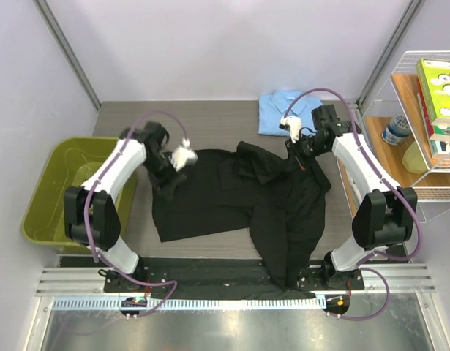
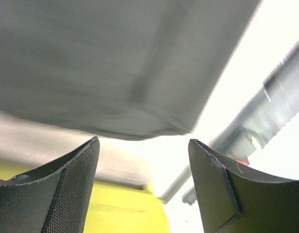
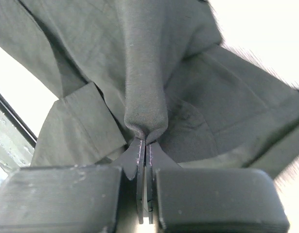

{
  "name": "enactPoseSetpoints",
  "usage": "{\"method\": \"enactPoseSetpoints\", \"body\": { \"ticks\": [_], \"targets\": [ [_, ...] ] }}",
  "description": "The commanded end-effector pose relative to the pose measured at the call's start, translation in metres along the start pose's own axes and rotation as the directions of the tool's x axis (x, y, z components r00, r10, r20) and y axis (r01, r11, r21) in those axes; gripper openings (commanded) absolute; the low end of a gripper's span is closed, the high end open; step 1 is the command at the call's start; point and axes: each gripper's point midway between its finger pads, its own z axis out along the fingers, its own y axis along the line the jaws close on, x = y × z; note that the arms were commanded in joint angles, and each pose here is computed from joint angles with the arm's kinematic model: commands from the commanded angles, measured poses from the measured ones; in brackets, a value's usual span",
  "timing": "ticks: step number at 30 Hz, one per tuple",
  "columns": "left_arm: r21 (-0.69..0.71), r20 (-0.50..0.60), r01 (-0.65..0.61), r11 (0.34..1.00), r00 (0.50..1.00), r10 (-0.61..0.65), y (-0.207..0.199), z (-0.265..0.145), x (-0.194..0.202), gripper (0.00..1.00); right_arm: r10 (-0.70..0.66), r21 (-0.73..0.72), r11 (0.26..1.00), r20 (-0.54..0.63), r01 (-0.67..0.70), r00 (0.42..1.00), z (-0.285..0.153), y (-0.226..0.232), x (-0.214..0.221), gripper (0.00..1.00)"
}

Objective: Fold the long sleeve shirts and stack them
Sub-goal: Flatten the shirt out

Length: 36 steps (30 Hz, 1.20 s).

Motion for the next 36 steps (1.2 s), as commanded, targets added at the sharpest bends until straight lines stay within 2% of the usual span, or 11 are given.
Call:
{"method": "enactPoseSetpoints", "body": {
  "ticks": [1,3,6,7,14,18,23,28,33,35,36],
  "targets": [
    [-0.189,0.261,0.093,0.978,0.964,-0.041,0.074,-0.054,-0.068,0.75,-0.025,-0.013,1.0,0.052,0.026,0.998,0.007,-0.003,-0.029,0.01],
    [-0.259,0.3,0.119,0.959,0.953,-0.037,0.107,-0.07,-0.09,0.75,-0.017,-0.002,1.0,0.044,0.017,0.999,0.012,-0.013,-0.035,0.01],
    [-0.332,0.313,0.125,0.935,0.949,-0.016,0.157,-0.067,-0.105,0.77,-0.042,0.041,0.998,0.059,0.04,0.997,0.007,-0.024,-0.05,0.01],
    [-0.321,0.288,0.125,0.939,0.957,-0.029,0.173,-0.049,-0.105,0.78,-0.05,0.051,0.998,0.059,0.047,0.997,0.006,-0.026,-0.051,0.01],
    [-0.341,0.275,0.108,0.934,0.961,-0.011,0.23,-0.02,-0.119,0.76,-0.081,0.107,0.991,0.06,0.074,0.995,-0.007,-0.028,-0.051,0.01],
    [-0.361,0.27,0.095,0.928,0.963,0.006,0.249,-0.006,-0.122,0.75,-0.084,0.113,0.991,0.051,0.077,0.995,-0.009,-0.026,-0.046,0.01],
    [-0.352,0.245,0.075,0.933,0.969,0.015,0.263,0.016,-0.116,0.75,-0.082,0.115,0.991,0.056,0.075,0.995,-0.011,-0.024,-0.046,0.01],
    [-0.211,0.267,0.072,0.975,0.964,-0.013,0.253,0.031,-0.103,0.72,-0.081,0.116,0.991,0.056,0.074,0.995,-0.011,-0.025,-0.048,0.01],
    [-0.123,0.231,0.048,0.991,0.973,-0.018,0.239,0.041,-0.08,0.59,-0.075,0.126,0.99,0.056,0.068,0.996,-0.01,-0.031,-0.053,0.01],
    [-0.068,0.209,0.016,0.998,0.978,-0.002,0.218,0.044,-0.07,0.62,-0.071,0.125,0.99,0.056,0.063,0.996,-0.009,-0.032,-0.054,0.01],
    [-0.067,0.204,0.006,0.998,0.979,0.008,0.215,0.045,-0.068,0.68,-0.07,0.125,0.99,0.058,0.062,0.996,-0.009,-0.032,-0.055,0.01]
  ]
}}
